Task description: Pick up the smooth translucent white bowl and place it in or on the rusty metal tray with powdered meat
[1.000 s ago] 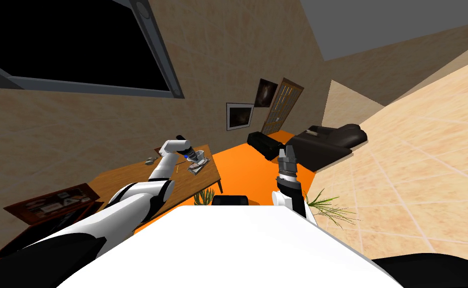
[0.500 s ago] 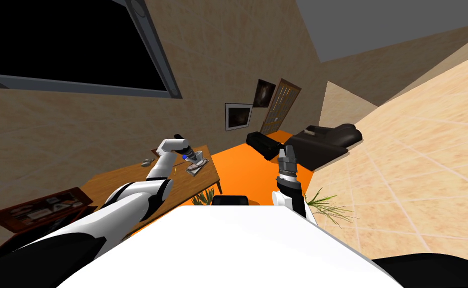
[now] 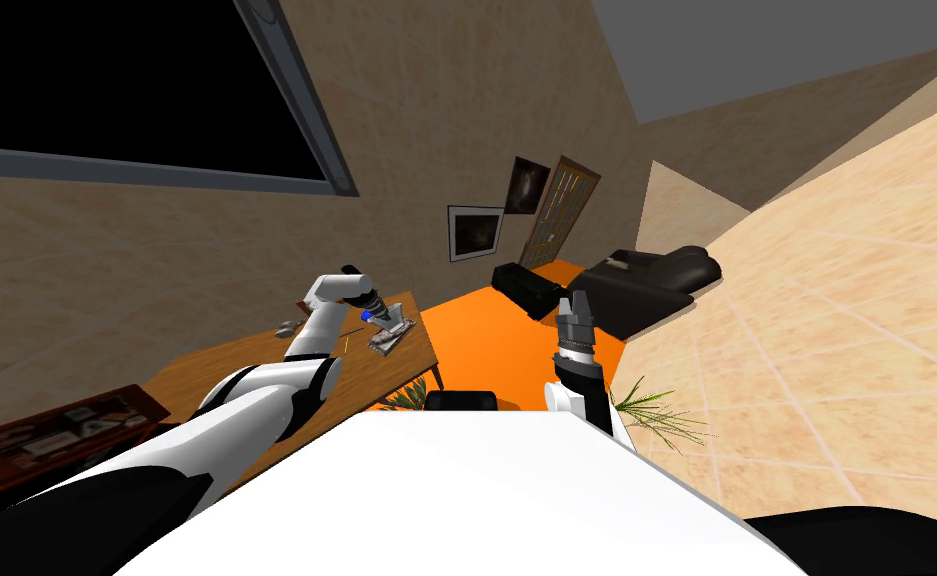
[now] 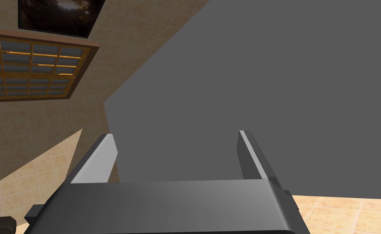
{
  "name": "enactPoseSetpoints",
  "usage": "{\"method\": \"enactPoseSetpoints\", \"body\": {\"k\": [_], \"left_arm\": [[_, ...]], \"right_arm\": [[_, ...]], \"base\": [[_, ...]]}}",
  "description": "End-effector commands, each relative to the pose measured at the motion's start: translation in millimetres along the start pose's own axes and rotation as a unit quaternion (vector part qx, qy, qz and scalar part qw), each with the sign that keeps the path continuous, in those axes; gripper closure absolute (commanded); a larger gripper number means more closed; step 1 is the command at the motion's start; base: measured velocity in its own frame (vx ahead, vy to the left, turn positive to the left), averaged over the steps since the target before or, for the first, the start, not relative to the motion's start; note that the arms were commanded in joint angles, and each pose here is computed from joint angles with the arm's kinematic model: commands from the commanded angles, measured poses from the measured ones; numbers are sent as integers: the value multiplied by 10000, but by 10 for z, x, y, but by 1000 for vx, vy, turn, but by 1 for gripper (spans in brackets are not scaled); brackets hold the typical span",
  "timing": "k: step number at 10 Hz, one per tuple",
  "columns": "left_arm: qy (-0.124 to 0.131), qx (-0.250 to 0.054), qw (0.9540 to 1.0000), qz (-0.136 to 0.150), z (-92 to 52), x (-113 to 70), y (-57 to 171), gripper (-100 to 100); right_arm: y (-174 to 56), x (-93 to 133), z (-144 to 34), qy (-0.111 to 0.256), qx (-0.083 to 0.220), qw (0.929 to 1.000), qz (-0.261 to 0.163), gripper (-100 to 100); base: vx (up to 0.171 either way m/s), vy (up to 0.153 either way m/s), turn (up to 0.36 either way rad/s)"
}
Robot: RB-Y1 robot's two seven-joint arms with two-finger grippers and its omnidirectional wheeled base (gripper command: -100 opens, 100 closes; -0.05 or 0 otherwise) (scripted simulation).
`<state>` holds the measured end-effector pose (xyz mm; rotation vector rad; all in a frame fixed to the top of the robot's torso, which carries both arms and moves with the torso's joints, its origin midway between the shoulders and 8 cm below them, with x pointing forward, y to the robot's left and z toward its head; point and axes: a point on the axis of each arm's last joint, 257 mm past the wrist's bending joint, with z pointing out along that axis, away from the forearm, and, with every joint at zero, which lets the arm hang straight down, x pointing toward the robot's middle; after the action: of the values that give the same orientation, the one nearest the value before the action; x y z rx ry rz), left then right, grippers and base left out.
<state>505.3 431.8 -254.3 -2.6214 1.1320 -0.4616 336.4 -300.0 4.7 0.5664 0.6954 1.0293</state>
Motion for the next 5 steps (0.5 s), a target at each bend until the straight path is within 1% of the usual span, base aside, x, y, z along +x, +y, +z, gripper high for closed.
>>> {"method": "enactPoseSetpoints", "body": {"k": [1, 5], "left_arm": [[0, 0, 10000, 0, 0, 0, 0, 0], [0, 0, 10000, 0, 0, 0, 0, 0]], "right_arm": [[0, 0, 0, 0, 0, 10000, 0, 0], [0, 0, 0, 0, 0, 10000, 0, 0]], "base": [[0, 0, 0], [0, 0, 0]]}}
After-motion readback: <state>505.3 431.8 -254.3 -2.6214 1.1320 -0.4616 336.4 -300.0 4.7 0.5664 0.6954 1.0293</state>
